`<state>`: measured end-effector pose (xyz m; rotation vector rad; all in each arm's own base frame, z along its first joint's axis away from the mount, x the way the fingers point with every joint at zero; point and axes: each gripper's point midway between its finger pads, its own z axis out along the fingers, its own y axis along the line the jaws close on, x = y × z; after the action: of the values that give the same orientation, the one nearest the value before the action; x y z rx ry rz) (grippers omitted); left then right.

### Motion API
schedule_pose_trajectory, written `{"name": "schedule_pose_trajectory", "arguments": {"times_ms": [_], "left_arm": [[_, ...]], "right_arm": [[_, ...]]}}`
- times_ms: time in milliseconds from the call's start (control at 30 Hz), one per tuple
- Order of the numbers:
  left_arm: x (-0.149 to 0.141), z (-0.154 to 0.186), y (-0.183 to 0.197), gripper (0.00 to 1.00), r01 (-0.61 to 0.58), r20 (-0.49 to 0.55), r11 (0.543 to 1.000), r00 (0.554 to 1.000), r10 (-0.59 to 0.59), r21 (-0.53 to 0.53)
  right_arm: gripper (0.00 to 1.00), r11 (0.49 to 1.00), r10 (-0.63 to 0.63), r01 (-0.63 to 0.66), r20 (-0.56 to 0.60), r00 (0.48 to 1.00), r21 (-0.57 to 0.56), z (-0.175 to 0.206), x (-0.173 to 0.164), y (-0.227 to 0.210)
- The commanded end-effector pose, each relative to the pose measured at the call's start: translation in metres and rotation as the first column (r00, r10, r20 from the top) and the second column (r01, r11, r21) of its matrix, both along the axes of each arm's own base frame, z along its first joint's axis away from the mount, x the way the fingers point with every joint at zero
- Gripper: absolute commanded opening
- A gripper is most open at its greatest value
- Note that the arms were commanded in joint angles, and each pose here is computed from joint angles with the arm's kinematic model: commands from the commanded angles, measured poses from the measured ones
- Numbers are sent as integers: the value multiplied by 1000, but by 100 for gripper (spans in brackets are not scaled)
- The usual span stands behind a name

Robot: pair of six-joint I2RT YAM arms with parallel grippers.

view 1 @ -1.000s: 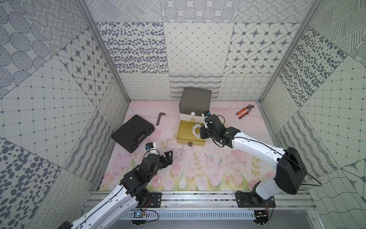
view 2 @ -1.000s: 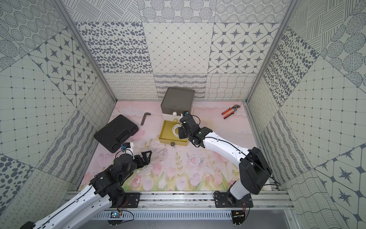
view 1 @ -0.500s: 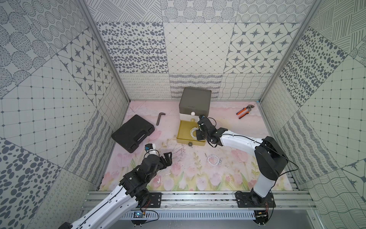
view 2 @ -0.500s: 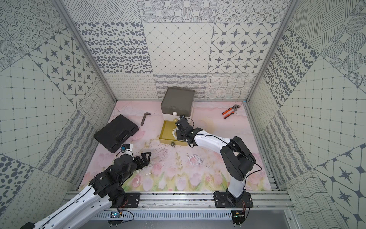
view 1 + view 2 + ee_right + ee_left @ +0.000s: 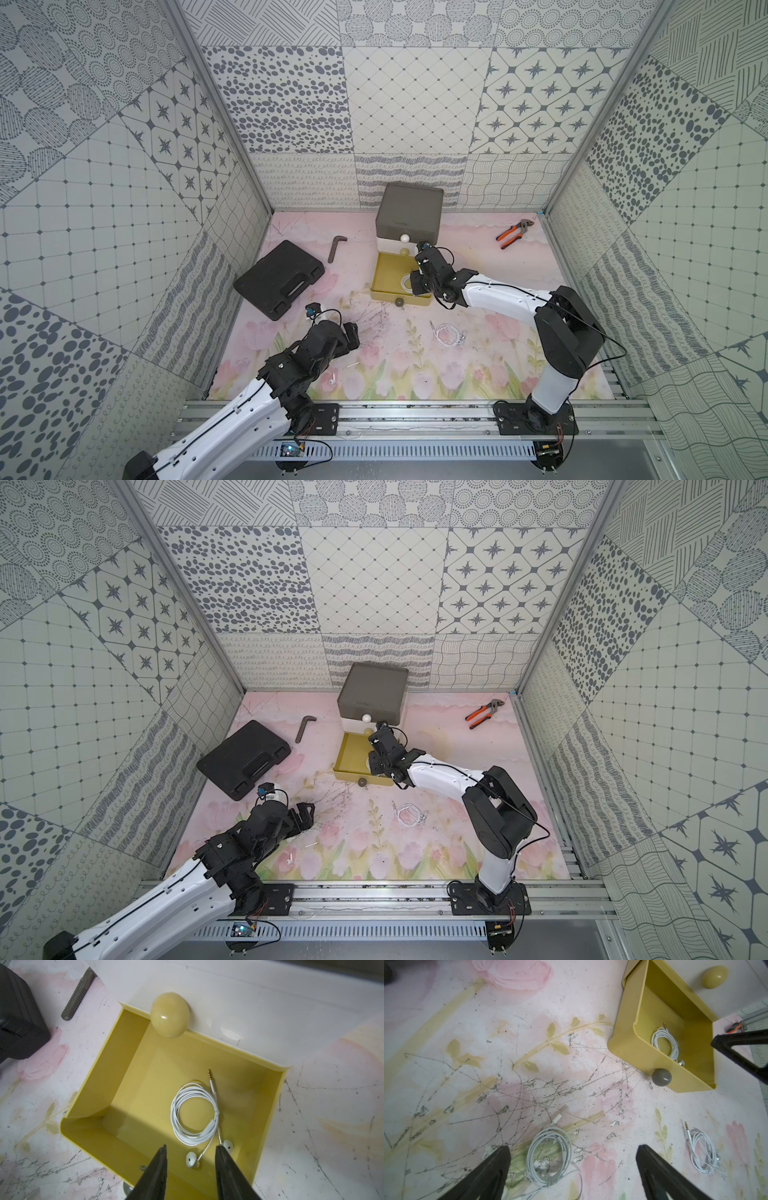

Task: Place the wired earphones into the drawer by color
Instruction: Place the wired earphones in the drawer, then pick up the wired earphones from the center of the board.

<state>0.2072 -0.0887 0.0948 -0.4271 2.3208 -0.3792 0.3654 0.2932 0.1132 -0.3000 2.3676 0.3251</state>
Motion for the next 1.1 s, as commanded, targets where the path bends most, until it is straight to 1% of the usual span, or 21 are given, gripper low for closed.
{"name": "schedule_pose_trajectory", "arguments": {"times_ms": [0, 133, 333, 400, 500, 600, 700, 767, 1067], "left_arm": [[-3, -5, -7, 97, 45, -78, 999, 996, -43, 25], [-4, -7, -16, 94, 94, -135, 995, 987, -89, 35], [-1, -15, -29, 85, 149, -211, 988, 968, -135, 47], [-1, -19, -32, 83, 165, -247, 984, 958, -145, 64], [1, -23, -36, 77, 190, -301, 977, 941, -155, 92], [3, -30, -38, 72, 200, -345, 973, 927, -151, 112], [4, -34, -39, 64, 198, -365, 973, 920, -143, 120], [3, -38, -37, 62, 191, -374, 973, 918, -131, 128], [-1, -55, -29, 58, 162, -412, 972, 908, -80, 168]], "right_arm": [[45, 998, 9, -12, 50, 999, 59, 27, -6, -7], [47, 998, -1, -3, 67, 998, 61, 32, -17, -33], [49, 1000, -21, 16, 171, 985, 26, 35, -26, -73], [49, 1000, -26, 22, 200, 979, 22, 35, -30, -81], [50, 999, -27, 20, 249, 968, 31, 34, -36, -89], [53, 1000, -20, 14, 289, 957, 25, 35, -39, -96], [53, 999, -11, -4, 277, 961, 53, 35, -42, -92], [53, 998, -3, -15, 267, 964, 64, 36, -43, -90], [53, 998, -18, 3, 265, 964, 58, 36, -43, -94]]}}
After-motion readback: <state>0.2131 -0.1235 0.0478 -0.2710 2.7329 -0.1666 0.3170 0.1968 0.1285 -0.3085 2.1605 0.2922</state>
